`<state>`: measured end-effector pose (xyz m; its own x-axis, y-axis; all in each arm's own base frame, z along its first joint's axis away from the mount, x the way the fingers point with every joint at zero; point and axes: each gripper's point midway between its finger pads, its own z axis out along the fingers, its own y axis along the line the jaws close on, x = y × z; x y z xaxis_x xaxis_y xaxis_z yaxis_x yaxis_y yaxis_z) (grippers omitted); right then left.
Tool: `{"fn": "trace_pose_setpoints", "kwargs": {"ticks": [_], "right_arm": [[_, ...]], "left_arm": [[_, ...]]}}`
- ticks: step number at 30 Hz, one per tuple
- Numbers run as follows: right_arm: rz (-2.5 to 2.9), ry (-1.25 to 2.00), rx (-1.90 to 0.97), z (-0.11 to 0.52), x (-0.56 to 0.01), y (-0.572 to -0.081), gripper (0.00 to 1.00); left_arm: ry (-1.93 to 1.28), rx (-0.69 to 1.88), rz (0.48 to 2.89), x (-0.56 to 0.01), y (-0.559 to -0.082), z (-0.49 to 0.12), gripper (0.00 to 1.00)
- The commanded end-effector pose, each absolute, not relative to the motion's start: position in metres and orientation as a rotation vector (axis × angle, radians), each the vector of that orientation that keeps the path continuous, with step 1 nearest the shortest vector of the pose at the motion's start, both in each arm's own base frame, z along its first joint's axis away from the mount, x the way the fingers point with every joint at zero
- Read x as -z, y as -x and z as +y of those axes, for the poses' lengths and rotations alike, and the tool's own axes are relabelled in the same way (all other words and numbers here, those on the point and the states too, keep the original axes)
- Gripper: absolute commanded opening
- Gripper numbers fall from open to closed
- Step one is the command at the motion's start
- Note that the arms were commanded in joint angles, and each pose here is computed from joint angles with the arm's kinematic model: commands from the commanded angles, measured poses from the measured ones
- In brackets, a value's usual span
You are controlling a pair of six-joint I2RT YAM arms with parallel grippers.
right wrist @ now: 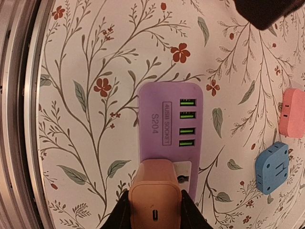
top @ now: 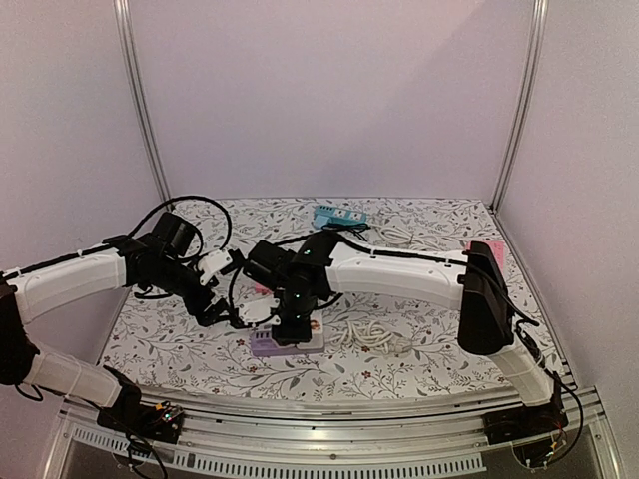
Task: Insert the plug
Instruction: Insert the plug into the socket.
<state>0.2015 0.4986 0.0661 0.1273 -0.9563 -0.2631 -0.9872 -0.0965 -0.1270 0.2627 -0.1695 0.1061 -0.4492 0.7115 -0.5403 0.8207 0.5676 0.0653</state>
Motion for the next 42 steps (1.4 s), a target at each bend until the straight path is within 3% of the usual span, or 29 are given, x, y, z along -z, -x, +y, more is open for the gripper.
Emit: {"fn": "trace_pose_setpoints", "kwargs": {"ticks": [1,10,15,25,38,41,42], "right_arm": [[2.190,2.287,0.035,0.428,0.040,-0.202,0.00],[2.353,2.235,0.037,0.396,0.062,-0.196,0.00],[2.308,2.134,-0.063,0.420,0.034,-0.204,0.04],[2.148,2.004,-0.173,0.456,-0.040,-0.221,0.40],[2.089,1.925,-0.280,0.478,-0.073,-0.224,0.62],[2.059,1.885,-0.307,0.485,-0.089,-0.227,0.80],[2.048,1.871,-0.318,0.487,-0.094,-0.228,0.92]], "left_arm": [[-1.221,0.295,2.284,-0.110,-0.265,-0.170,1.00],[-1.244,0.348,2.287,-0.111,-0.260,-0.174,0.99],[-1.247,0.360,2.281,-0.114,-0.264,-0.178,0.99],[-1.273,0.385,2.286,-0.110,-0.259,-0.179,0.98],[-1.287,0.396,2.279,-0.112,-0.256,-0.180,0.98],[-1.292,0.401,2.281,-0.111,-0.256,-0.181,0.98],[-1.292,0.400,2.280,-0.112,-0.256,-0.181,0.98]]}}
